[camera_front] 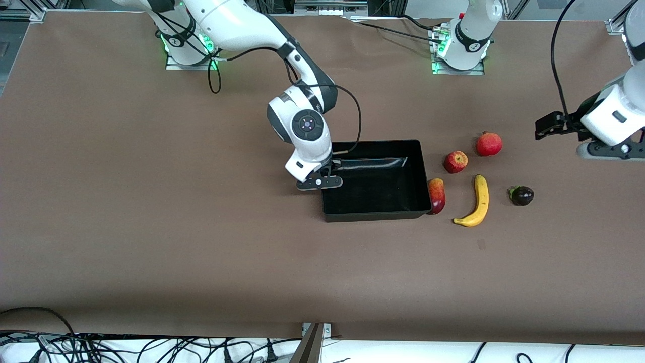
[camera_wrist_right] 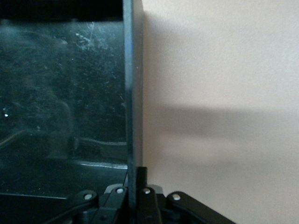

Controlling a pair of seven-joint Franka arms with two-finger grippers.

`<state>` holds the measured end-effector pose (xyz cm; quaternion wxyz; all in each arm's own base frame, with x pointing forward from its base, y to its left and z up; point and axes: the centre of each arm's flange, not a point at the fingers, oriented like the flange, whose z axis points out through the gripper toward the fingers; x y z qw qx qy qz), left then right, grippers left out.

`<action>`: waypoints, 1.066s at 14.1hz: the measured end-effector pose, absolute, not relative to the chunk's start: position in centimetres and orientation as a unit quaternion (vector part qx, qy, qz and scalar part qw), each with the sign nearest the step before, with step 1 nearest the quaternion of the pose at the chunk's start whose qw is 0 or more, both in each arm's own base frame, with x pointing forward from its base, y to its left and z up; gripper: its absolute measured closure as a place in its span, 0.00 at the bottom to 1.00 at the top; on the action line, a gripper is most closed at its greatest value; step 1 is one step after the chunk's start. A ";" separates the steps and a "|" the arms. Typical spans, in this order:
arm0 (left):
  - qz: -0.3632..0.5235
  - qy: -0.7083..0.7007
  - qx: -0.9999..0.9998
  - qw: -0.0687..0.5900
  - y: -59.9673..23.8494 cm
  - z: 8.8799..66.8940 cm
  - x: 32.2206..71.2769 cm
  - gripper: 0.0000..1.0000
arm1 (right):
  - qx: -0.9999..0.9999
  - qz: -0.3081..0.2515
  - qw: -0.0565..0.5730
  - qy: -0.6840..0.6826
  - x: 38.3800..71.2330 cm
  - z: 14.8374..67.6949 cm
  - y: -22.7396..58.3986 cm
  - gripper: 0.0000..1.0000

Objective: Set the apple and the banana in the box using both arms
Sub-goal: 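Release the box and raise the right gripper while the left gripper approaches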

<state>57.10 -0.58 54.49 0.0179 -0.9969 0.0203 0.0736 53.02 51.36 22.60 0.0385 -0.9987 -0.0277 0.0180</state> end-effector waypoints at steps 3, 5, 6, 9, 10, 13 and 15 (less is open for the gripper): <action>0.085 0.030 -0.996 0.017 -1.6 53.1 57.6 0.00 | -0.999 0.016 0.043 -0.008 53.2 22.5 51.4 0.90; 0.086 0.031 -0.996 0.018 -1.7 53.2 57.5 0.00 | -0.999 0.011 0.047 -0.007 53.4 22.9 51.5 0.70; 0.087 0.031 -0.996 0.018 -1.7 53.3 57.5 0.00 | -0.999 0.007 0.048 -0.006 53.7 23.4 51.5 0.62; 0.087 0.036 -0.995 0.017 -1.9 53.5 57.4 0.00 | -0.999 -0.004 0.040 0.008 55.9 26.7 49.7 0.32; 0.088 0.037 -0.995 0.017 -1.9 53.5 57.3 0.00 | -0.999 -0.010 0.035 0.014 57.1 29.0 48.4 0.21; 0.085 0.037 -0.996 0.017 -1.9 53.8 57.4 0.00 | -0.999 -0.024 0.024 0.015 60.8 37.7 41.9 0.00; 0.084 0.037 -0.996 0.017 -1.9 53.9 57.4 0.00 | -0.999 -0.014 0.028 0.015 62.2 43.7 36.3 0.00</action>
